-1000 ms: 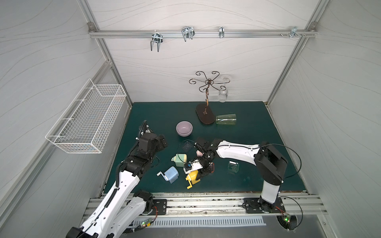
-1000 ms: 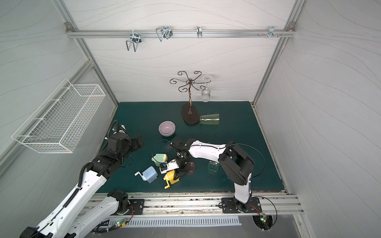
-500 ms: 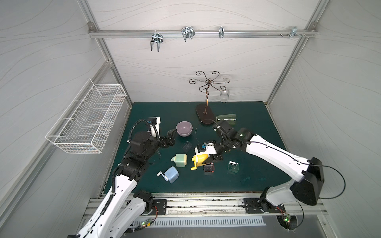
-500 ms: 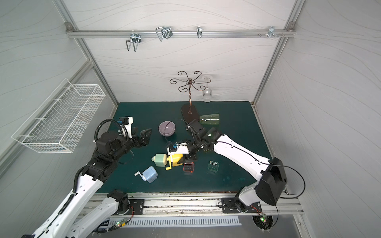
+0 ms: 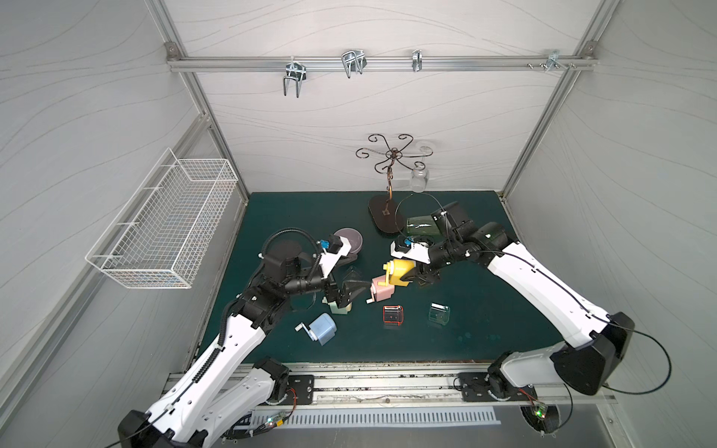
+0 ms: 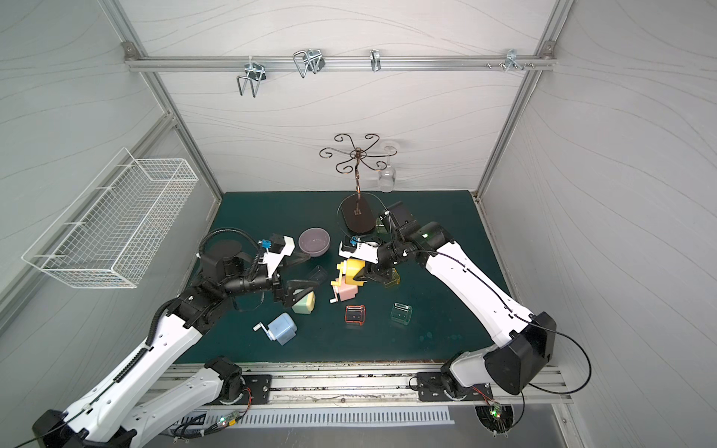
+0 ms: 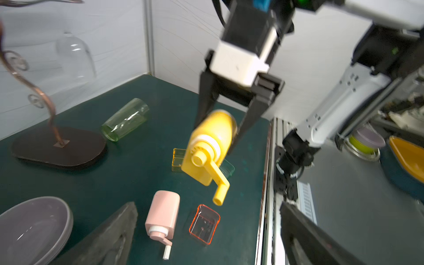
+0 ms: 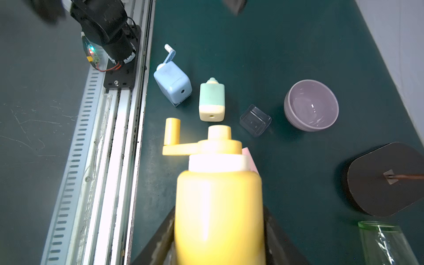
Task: Put the tray back into the pencil sharpener
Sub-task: Pick up the container from the center of the board.
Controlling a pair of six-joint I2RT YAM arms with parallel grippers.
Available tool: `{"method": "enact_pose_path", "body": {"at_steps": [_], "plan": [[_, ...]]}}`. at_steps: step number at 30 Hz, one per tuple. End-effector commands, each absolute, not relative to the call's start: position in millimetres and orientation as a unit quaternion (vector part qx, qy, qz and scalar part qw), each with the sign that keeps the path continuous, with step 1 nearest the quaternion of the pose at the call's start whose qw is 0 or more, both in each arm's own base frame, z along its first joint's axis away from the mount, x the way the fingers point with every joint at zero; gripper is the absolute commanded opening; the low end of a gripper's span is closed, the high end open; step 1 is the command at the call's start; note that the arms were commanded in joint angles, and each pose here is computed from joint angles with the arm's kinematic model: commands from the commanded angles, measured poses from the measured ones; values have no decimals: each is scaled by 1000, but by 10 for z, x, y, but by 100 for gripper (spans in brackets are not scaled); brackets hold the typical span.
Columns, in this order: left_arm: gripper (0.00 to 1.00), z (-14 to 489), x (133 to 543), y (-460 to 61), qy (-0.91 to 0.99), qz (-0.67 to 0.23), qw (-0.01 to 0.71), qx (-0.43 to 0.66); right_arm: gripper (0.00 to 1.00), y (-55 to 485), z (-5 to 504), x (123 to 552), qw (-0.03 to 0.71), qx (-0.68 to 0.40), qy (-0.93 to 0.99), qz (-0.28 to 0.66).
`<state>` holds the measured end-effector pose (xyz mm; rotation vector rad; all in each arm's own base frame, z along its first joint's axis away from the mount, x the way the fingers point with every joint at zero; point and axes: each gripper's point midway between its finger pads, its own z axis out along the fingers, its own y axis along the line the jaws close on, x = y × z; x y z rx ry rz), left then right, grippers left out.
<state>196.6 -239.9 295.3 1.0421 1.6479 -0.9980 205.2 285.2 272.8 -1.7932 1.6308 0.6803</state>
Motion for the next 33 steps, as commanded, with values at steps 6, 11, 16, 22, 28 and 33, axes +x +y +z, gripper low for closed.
{"method": "enact_pose_path", "body": {"at_steps": [6, 11, 16, 22, 28, 33], "plan": [[100, 2899, 1813, -2666, 620, -395, 442, 514, 22, 3030, 2969, 1709, 277, -722, 560, 296], [100, 2808, 1754, -2771, 612, -396, 423, 538, 21, 3146, 2981, 1645, 268, -740, 541, 296], [99, 2815, 1816, -2803, 613, -396, 434, 529, 21, 3230, 3037, 1607, 272, -740, 528, 314], [100, 2790, 1879, -2803, 617, -385, 445, 523, 21, 3260, 3128, 1514, 276, -735, 514, 345], [81, 2849, 1895, -2831, 609, -396, 455, 515, 20, 3281, 3187, 1495, 285, -723, 508, 372], [61, 2855, 1860, -2842, 602, -402, 452, 521, 20, 3271, 3151, 1529, 282, -719, 514, 375]]}}
